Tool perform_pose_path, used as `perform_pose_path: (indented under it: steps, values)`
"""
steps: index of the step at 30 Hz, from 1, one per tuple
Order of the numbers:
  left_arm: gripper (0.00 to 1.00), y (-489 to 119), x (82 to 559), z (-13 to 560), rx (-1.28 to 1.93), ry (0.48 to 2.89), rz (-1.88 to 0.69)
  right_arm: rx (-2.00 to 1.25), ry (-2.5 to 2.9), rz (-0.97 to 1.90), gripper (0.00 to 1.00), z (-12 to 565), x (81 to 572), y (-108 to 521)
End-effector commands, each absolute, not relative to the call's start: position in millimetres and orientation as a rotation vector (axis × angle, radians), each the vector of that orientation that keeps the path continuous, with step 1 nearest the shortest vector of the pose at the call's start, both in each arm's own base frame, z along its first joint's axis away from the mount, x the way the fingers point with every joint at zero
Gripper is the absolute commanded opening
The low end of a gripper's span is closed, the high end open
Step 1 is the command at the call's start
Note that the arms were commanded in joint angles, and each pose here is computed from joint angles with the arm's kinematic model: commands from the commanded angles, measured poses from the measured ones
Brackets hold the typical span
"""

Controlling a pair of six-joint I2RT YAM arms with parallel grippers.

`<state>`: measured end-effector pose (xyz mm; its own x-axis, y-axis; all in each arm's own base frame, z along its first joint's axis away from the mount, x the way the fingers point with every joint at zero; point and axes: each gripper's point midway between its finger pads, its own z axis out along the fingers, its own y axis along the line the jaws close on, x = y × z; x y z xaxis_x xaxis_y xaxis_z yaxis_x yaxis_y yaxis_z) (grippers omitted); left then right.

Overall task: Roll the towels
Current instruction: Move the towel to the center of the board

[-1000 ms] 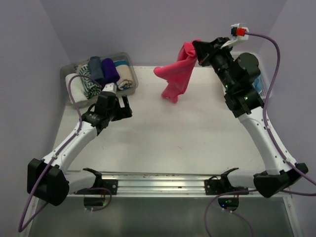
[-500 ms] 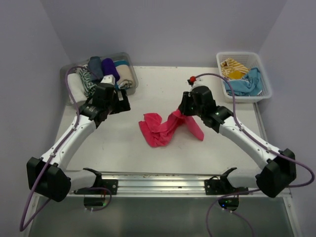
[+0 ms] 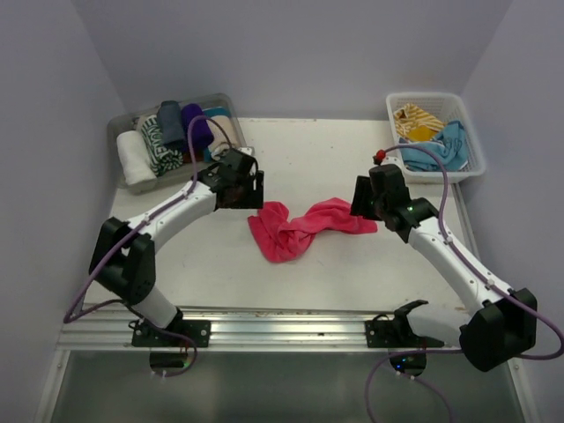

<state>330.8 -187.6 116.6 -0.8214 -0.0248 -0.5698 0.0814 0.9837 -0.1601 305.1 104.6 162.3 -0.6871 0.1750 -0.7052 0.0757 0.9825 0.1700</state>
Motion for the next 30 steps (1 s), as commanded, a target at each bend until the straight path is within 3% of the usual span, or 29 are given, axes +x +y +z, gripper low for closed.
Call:
perform_pose_path:
  steps: [1, 5, 17, 20, 21, 28, 30]
  values:
    - [0.71, -206, 354, 105, 0.0, 2.552, -0.268, 0.21, 2.36, 0.197, 0.58, 151, 296, 108]
    - [0.59, -214, 373, 92, -0.036, 2.55, -0.267, 0.223, 2.342, 0.249, 0.57, 151, 291, 111]
    - [0.56, -216, 400, 44, -0.088, 2.627, -0.224, 0.209, 2.369, 0.272, 0.56, 143, 287, 115]
    - [0.48, -216, 406, 40, -0.103, 2.62, -0.225, 0.21, 2.375, 0.283, 0.56, 141, 286, 117]
    - [0.39, -216, 408, 37, -0.104, 2.623, -0.217, 0.212, 2.373, 0.283, 0.55, 141, 286, 117]
    - [0.26, -222, 413, 36, -0.074, 2.628, -0.239, 0.234, 2.372, 0.245, 0.55, 138, 284, 109]
    - [0.13, -222, 413, 36, -0.066, 2.629, -0.239, 0.238, 2.377, 0.228, 0.55, 135, 284, 108]
